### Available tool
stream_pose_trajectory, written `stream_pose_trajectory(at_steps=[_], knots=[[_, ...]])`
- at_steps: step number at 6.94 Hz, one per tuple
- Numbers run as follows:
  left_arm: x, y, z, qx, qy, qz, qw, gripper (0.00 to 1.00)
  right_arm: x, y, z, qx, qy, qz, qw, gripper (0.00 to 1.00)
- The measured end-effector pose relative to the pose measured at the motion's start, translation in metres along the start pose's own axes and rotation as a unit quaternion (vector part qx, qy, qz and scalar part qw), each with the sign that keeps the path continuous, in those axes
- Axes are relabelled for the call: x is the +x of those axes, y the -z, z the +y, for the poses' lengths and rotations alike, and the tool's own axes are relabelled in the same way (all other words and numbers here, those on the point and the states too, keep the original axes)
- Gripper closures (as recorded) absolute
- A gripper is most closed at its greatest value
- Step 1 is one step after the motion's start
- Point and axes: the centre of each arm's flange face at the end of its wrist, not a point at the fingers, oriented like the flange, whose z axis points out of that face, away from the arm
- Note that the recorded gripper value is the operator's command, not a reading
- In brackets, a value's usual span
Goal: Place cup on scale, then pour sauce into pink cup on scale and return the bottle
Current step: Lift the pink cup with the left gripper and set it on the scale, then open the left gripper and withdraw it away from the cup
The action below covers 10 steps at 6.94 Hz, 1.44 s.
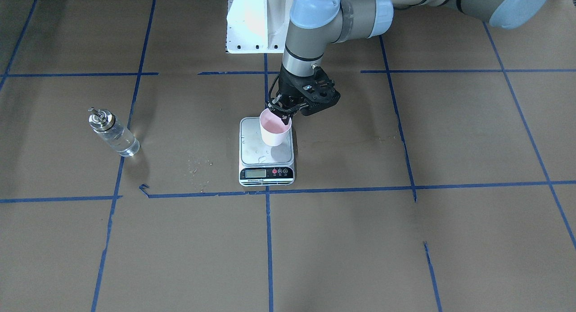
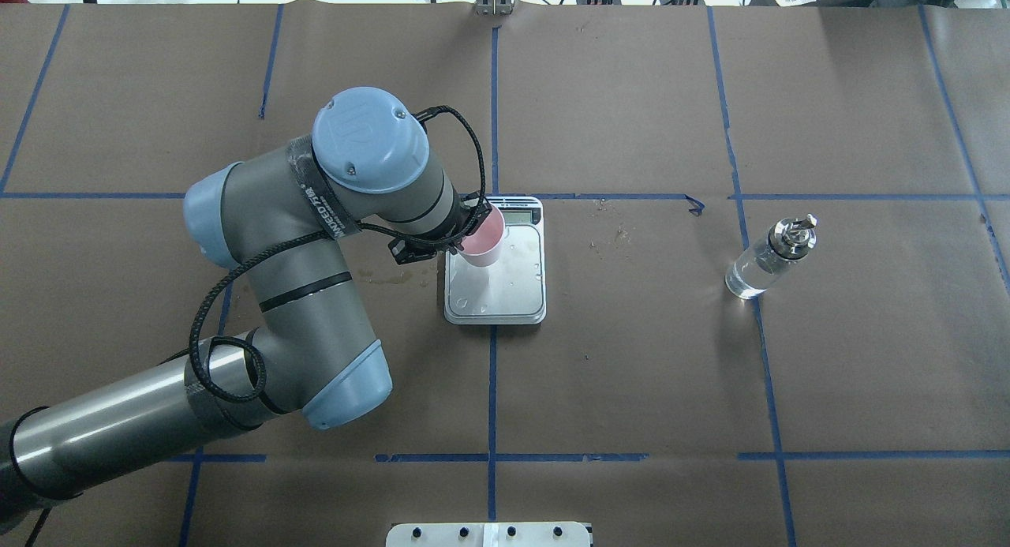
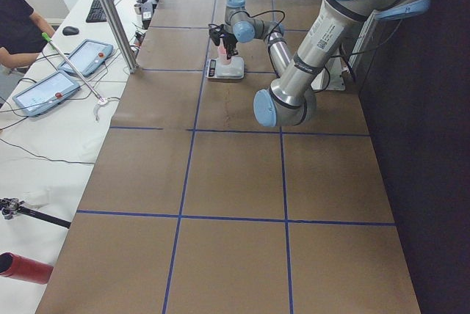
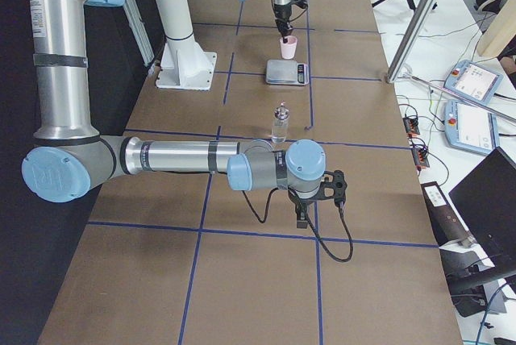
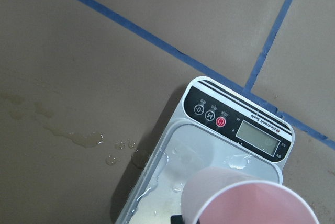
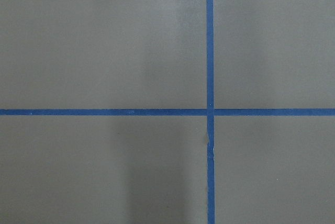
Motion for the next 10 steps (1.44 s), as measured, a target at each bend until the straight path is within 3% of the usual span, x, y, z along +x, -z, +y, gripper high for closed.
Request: stream_pose_trajectory(at_steps=[2, 3, 4, 7, 9, 10], knots=[[0.005, -0.019, 0.007, 0.002, -0.004, -0.013, 0.9999, 1.0, 0.0, 0.0, 0.0, 0.0, -0.003, -0.002, 1.0, 0.0], [0.005, -0.024, 0.012, 0.001, -0.008, -0.016, 0.9998, 0.62, -0.001, 0.001, 0.0, 0.0, -0.003, -0.002, 1.0, 0.0], [0.005, -0.026, 0.015, -0.001, -0.012, -0.015, 0.9998, 0.01, -0.001, 0.001, -0.001, 0.001, -0.002, -0.003, 1.0, 0.0], [0.005, -0.01, 0.019, -0.002, -0.04, 0.001, 0.9992, 0.0, 0.0, 0.001, 0.001, 0.002, 0.001, -0.004, 1.0, 0.0], [0.006, 0.053, 0.016, 0.004, -0.064, 0.025, 0.9976, 0.0, -0.012, 0.008, -0.004, 0.014, 0.003, -0.007, 0.9999, 0.0], [0.002, 0.093, -0.003, 0.01, -0.07, 0.035, 0.9969, 0.0, -0.03, 0.019, -0.008, 0.024, 0.005, -0.012, 0.9996, 0.0]])
